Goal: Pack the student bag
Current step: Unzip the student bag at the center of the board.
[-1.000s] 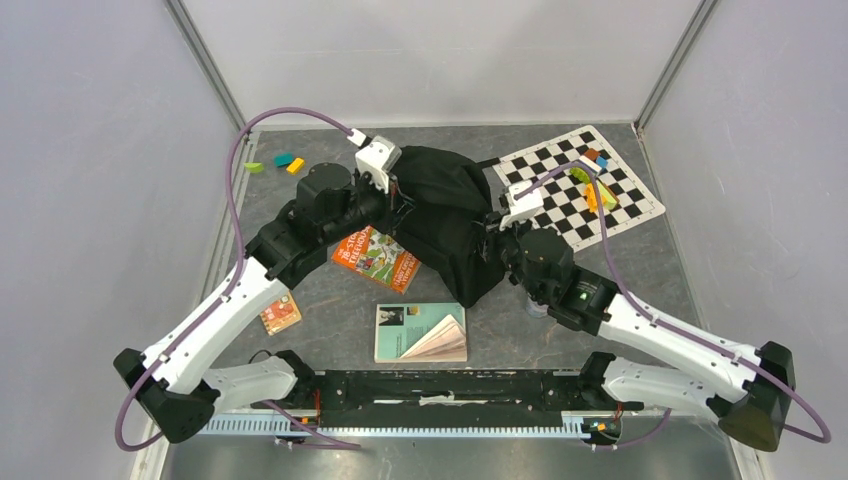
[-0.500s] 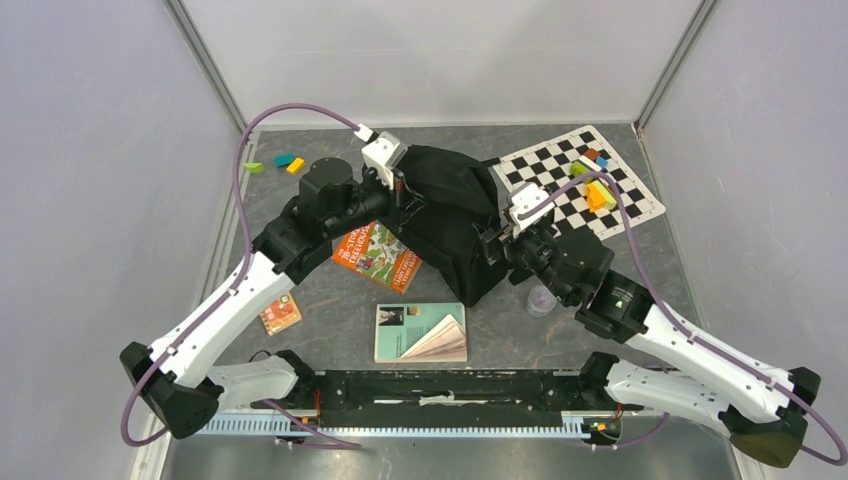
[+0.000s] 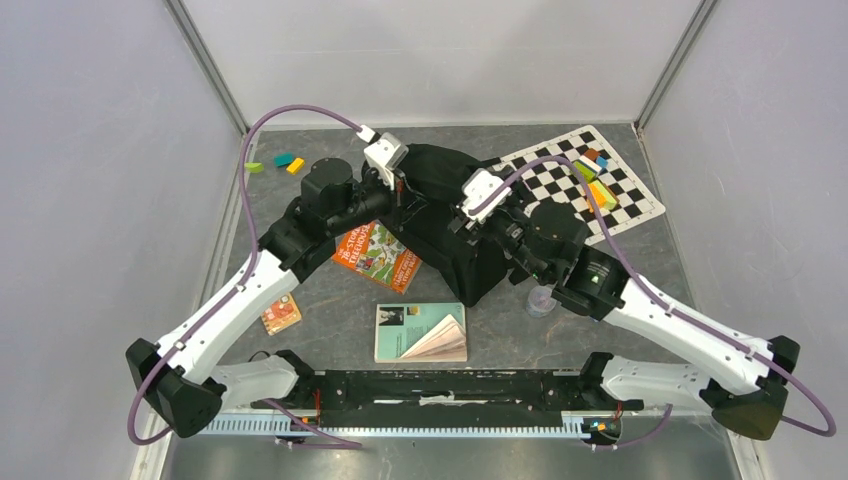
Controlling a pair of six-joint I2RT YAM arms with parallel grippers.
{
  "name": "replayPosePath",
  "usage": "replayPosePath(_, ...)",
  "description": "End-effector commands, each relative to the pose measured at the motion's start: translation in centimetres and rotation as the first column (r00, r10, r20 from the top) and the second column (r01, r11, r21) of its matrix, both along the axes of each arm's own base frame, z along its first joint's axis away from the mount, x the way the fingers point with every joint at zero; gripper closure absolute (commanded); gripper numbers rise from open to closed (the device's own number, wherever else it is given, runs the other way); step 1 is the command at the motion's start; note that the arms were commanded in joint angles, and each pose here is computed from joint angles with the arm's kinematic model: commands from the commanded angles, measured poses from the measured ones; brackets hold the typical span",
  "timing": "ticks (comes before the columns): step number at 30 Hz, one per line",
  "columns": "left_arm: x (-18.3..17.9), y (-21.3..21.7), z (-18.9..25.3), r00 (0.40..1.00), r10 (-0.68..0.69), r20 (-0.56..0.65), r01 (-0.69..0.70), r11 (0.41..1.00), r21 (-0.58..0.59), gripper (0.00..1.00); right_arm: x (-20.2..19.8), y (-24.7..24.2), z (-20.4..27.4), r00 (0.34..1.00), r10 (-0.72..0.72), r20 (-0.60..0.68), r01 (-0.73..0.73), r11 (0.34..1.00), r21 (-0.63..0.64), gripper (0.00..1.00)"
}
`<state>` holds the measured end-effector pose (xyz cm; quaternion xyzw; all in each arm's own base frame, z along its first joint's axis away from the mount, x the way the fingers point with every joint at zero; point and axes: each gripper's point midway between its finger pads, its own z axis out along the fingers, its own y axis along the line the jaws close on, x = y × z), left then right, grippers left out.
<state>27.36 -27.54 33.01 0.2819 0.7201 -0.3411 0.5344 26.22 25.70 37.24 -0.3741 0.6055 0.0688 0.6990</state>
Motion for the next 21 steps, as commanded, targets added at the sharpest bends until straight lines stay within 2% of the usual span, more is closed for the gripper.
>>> replayPosePath(1,-0.3,0.4,2.7,0.995,-0.010,0.098,0.016,0.998,-0.059,0.98,1.3,-1.3,3.7,0.989,-0.116,0.095,0.112,0.993,0.048,0.23)
replayPosePath(5,-0.1,0.7,2.5,0.996,0.003,0.089,0.003,0.997,-0.073,0.98,1.9,-1.3,3.6,0.985,-0.155,0.078,0.148,0.986,0.082,0.42)
replayPosePath(6,0.0,0.8,2.4,0.996,0.012,0.084,-0.005,0.997,-0.077,0.98,2.1,-1.6,3.4,0.981,-0.181,0.069,0.175,0.981,0.084,0.51)
replayPosePath(8,0.9,1.5,2.0,0.995,0.081,0.059,-0.077,0.994,-0.074,0.98,2.6,-2.4,3.1,0.969,-0.242,0.046,0.236,0.966,0.107,0.78)
replayPosePath(10,2.1,2.8,1.6,0.985,0.166,0.037,-0.164,0.984,-0.066,0.98,2.9,-3.8,3.1,0.946,-0.323,0.015,0.316,0.935,0.158,0.92)
replayPosePath(11,2.6,3.5,1.6,0.977,0.212,0.028,-0.210,0.975,-0.071,0.98,2.9,-4.5,3.2,0.934,-0.359,0.000,0.353,0.918,0.181,0.96)
replayPosePath(13,3.5,4.7,1.6,0.963,0.268,0.006,-0.267,0.959,-0.094,0.98,2.9,-5.9,3.3,0.906,-0.422,-0.026,0.417,0.882,0.217,1.00)
replayPosePath(16,4.5,5.9,1.4,0.951,0.307,-0.032,-0.308,0.943,-0.125,0.98,2.8,-7.7,3.5,0.872,-0.487,-0.052,0.483,0.839,0.250,1.00)
replayPosePath(21,6.8,7.8,-0.5,0.918,0.380,-0.112,-0.391,0.915,-0.104,0.98,2.2,-8.7,3.4,0.859,-0.504,-0.086,0.508,0.821,0.262,1.00)
